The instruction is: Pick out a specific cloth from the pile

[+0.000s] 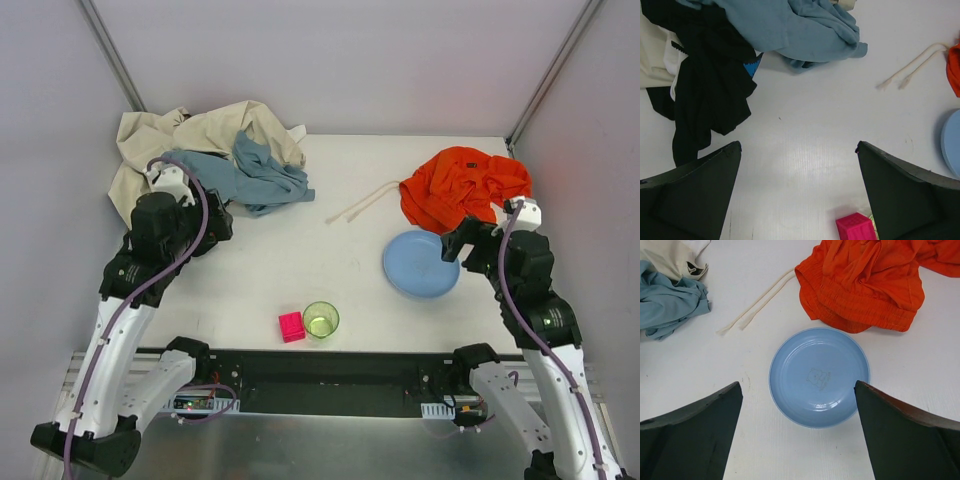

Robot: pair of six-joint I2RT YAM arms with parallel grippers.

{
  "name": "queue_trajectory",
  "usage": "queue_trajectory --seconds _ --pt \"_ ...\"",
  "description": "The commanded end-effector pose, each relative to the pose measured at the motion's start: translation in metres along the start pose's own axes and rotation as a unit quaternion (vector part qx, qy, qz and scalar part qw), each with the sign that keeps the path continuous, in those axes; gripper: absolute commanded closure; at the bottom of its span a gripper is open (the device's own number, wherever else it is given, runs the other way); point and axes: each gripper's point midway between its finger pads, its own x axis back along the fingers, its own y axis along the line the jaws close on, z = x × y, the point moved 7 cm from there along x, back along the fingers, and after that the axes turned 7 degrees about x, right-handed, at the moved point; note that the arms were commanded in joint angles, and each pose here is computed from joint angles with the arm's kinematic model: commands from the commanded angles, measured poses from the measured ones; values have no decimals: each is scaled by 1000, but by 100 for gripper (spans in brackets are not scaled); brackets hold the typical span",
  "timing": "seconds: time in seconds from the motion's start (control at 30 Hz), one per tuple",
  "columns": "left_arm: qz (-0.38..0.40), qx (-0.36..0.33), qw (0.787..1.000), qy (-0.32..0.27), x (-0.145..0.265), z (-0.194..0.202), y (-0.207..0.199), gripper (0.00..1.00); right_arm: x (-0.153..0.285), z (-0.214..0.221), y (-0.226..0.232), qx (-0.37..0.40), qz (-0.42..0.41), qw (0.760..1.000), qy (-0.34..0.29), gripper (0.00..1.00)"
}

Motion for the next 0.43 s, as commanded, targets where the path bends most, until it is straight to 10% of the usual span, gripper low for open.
queue_trajectory --seconds 0.0,0.4 --pt "41 -11 999 -34 8 -5 -7 1 5 1 -3 3 4 1000 -27 4" --pt "91 -25 991 -97 16 6 -5 1 1 12 -7 1 9 999 -33 4"
